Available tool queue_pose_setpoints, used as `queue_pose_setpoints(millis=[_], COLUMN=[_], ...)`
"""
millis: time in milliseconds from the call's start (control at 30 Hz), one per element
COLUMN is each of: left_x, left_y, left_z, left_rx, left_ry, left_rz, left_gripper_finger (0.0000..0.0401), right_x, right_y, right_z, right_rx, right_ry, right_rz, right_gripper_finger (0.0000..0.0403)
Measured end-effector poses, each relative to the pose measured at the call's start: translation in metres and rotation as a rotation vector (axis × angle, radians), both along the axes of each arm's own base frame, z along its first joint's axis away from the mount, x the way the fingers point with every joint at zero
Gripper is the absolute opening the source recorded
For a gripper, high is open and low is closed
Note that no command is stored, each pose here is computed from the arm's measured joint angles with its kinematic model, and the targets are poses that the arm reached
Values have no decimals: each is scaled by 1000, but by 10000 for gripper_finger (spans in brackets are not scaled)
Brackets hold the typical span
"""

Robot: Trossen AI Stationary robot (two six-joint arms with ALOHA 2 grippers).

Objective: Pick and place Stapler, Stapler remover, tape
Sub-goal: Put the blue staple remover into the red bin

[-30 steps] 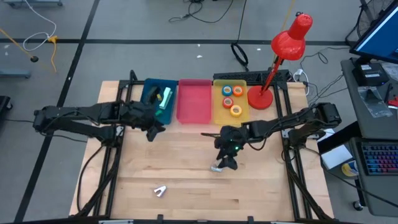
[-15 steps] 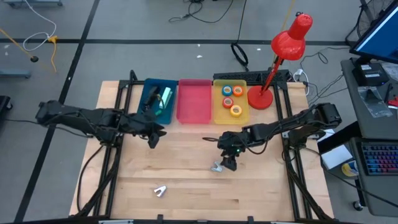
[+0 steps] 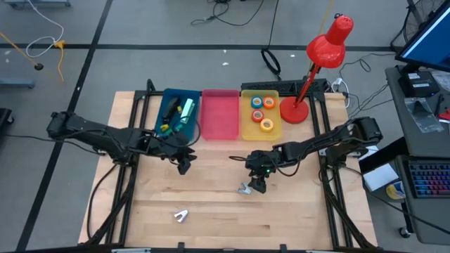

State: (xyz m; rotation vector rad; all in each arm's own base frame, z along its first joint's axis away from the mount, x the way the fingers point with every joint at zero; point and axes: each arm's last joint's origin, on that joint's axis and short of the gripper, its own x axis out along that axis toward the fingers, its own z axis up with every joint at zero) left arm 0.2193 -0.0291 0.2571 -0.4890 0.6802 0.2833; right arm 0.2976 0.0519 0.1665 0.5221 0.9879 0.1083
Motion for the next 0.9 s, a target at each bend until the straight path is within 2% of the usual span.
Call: queue_pose_setpoints(millis=[267, 400, 633, 900], left_x=[-1, -2, -2, -2], left_y=[0, -1, -1, -1], left_z=[1, 1, 1, 1], left_rx=[-15, -17, -13, -13], left_ry=[-7, -6, -3, -2], left_rz=[9, 7, 5, 4], left_gripper_finger=[152, 152, 152, 152], right_x=[14, 14, 15, 15], right_y=[2, 2, 3, 3], right_z=[-28, -34, -36, -35], right_rx=[5, 2, 12, 11], right_ry=[17, 41, 49, 43], right_rz=[-7, -8, -22, -26], right_gripper_finger=[250, 232, 172, 83])
